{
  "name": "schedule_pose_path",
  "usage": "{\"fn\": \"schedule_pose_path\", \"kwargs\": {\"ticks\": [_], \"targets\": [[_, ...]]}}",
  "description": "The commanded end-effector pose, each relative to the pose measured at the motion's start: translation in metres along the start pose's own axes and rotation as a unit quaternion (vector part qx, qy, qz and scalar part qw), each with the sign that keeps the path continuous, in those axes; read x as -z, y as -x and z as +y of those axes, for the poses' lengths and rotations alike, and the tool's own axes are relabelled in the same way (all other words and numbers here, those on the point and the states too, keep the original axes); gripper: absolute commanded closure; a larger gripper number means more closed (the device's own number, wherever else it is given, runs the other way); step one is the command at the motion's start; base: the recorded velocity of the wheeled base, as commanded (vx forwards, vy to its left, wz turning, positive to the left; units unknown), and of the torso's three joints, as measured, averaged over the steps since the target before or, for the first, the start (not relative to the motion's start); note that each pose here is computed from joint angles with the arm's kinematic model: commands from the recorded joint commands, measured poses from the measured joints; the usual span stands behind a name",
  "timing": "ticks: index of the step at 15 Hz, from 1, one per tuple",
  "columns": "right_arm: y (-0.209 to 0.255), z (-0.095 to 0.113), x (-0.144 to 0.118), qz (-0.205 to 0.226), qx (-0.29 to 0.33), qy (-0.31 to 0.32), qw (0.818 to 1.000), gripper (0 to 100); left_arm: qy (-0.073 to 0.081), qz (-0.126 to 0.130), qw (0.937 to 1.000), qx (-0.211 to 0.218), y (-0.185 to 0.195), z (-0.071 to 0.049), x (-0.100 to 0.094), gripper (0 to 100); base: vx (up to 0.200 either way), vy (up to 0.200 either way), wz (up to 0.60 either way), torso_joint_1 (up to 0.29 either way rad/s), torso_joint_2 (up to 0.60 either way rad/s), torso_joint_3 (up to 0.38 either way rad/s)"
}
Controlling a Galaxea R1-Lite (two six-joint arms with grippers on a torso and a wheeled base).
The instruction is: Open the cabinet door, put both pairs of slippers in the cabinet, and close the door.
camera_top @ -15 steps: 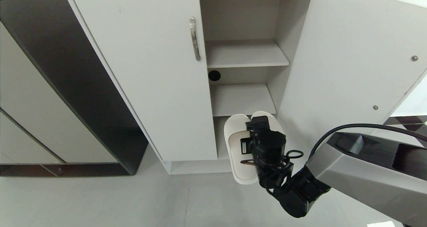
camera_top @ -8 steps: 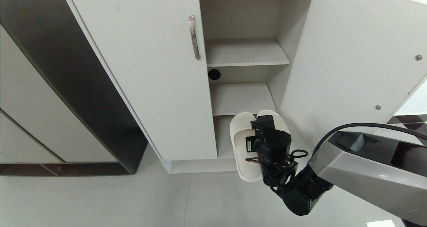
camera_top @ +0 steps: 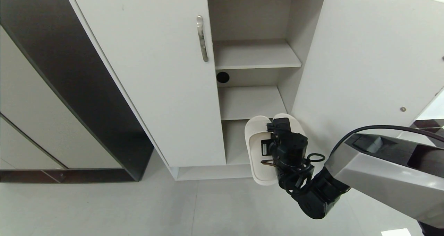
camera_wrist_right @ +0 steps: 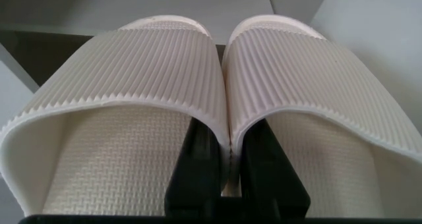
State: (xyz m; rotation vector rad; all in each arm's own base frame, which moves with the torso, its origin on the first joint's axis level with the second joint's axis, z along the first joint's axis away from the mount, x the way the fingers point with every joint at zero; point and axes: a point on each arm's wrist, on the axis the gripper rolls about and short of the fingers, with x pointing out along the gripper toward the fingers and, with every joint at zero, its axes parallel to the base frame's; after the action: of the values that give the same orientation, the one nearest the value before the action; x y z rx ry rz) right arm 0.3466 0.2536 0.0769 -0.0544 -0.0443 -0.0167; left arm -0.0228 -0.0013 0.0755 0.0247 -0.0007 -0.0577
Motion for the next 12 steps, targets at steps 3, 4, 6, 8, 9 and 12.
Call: {"fn": "schedule_pose_path", "kwargs": {"ticks": [3,4,6,8,9,12], "targets": [[-0.003,-0.004,0.0,0.0,0.005,0.0,1.0,100,0.0,0.001,1.0,0.0,0.0,0.0,0.0,100,0.0,0.0,0.0,0.0,0.0,0.0],[-0.003,-0.004,0.0,0.0,0.005,0.0,1.0,100,0.0,0.001,1.0,0.001,0.0,0.0,0.0,100,0.0,0.0,0.0,0.0,0.0,0.0],[0.0,0.002,0.0,0.0,-0.004,-0.001,1.0,100,-0.001,0.001,1.0,0.0,0.0,0.0,0.0,100,0.0,0.0,0.0,0.0,0.0,0.0],[0.003,0.012,0.005,0.001,-0.027,0.0,1.0,100,-0.002,0.001,1.0,0.001,0.0,0.0,0.0,100,0.0,0.0,0.0,0.0,0.0,0.0],[0.004,0.02,0.008,0.001,-0.037,0.0,0.999,100,-0.002,0.001,1.0,0.0,0.0,0.0,0.0,100,0.0,0.0,0.0,0.0,0.0,0.0],[-0.001,0.033,0.015,0.011,-0.045,0.0,0.999,100,-0.002,0.001,1.0,0.0,0.0,0.0,0.0,100,0.0,0.0,0.0,0.0,0.0,0.0]]}}
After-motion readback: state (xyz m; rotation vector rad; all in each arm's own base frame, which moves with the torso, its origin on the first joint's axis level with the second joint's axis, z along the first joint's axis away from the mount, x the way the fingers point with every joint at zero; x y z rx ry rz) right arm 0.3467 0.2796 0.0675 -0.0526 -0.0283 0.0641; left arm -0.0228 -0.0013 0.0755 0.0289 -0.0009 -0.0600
